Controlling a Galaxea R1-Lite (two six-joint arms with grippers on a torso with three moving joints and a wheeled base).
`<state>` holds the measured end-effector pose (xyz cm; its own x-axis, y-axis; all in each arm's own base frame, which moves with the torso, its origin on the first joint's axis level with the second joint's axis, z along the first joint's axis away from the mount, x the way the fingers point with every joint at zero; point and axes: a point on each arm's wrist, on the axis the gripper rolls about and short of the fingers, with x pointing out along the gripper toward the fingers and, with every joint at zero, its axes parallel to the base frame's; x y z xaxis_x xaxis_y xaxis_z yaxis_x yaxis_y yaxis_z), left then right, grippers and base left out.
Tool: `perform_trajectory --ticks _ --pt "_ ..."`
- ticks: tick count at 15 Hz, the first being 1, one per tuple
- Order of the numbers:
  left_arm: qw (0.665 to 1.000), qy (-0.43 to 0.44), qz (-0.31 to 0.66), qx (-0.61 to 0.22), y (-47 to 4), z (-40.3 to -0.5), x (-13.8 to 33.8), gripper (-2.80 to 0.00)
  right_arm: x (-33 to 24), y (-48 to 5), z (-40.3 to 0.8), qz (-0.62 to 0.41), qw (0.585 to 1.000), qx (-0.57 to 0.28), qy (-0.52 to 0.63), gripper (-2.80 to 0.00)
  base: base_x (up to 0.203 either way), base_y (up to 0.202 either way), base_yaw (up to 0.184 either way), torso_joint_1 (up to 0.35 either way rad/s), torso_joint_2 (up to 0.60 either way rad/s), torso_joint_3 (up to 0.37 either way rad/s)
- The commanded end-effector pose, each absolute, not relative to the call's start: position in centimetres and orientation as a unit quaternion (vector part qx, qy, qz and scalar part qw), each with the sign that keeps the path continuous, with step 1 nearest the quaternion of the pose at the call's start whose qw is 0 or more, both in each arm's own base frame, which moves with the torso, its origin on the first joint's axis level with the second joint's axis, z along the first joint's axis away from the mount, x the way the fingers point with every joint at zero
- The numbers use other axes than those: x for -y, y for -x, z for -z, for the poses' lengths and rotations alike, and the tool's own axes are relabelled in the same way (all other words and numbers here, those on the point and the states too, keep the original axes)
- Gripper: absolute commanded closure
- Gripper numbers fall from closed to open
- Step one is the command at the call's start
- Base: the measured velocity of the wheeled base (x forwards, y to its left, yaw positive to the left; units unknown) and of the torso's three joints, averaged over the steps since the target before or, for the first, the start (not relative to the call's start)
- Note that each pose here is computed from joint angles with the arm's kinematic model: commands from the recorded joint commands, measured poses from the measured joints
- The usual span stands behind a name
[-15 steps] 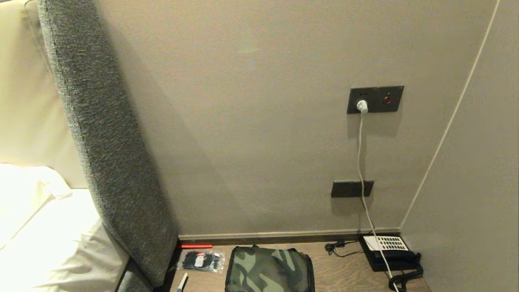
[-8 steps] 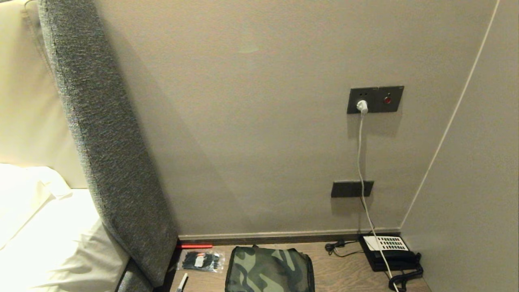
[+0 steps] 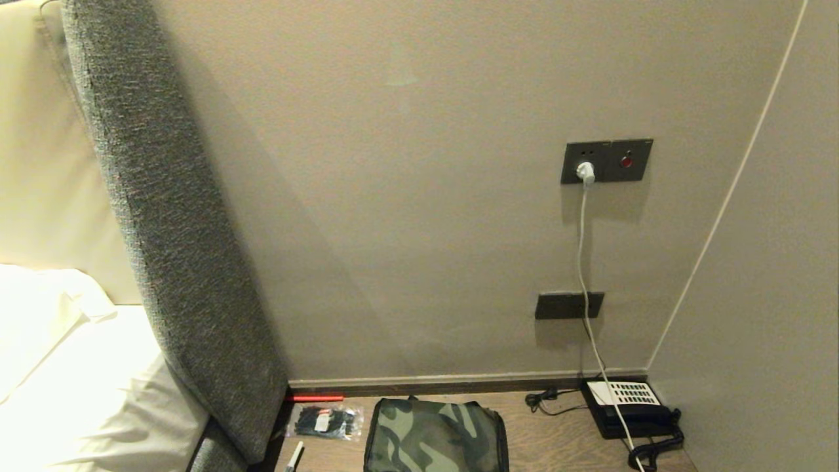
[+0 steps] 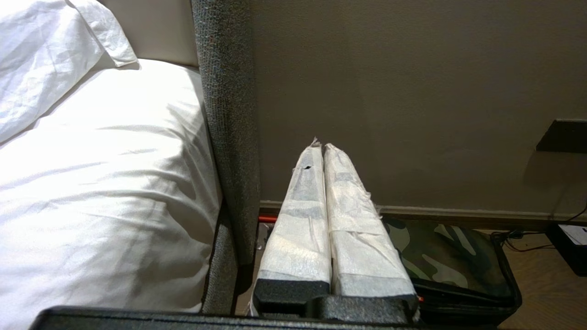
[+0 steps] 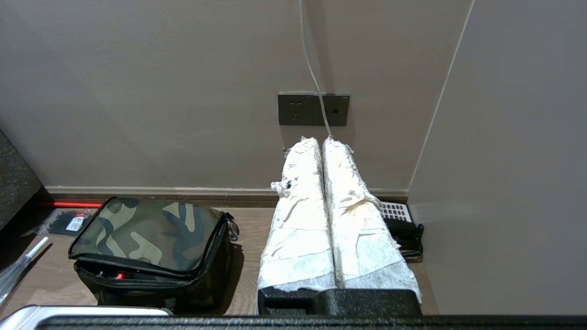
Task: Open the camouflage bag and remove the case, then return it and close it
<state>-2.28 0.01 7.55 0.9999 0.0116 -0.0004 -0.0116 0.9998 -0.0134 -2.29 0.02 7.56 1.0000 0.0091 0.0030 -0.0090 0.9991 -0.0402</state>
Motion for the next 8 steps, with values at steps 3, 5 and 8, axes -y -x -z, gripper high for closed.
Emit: perform_trajectory --ticks 3,5,8 --pt "1.000 0.007 -0.006 -0.001 2.27 -7.46 -0.01 0.00 -0.03 2.31 -7.55 -0.005 1.000 0.003 0.020 0.00 0.000 0.000 0.000 0.000 0.00 0.000" --pt "1.000 0.007 -0.006 -0.001 2.27 -7.46 -0.01 0.00 -0.02 2.31 -7.55 -0.005 1.000 0.003 0.021 0.00 0.000 0.000 0.000 0.000 0.00 0.000" --pt "1.000 0.007 -0.006 -0.001 2.27 -7.46 -0.01 0.00 -0.02 2.31 -7.55 -0.005 1.000 0.003 0.021 0.00 0.000 0.000 0.000 0.000 0.00 0.000"
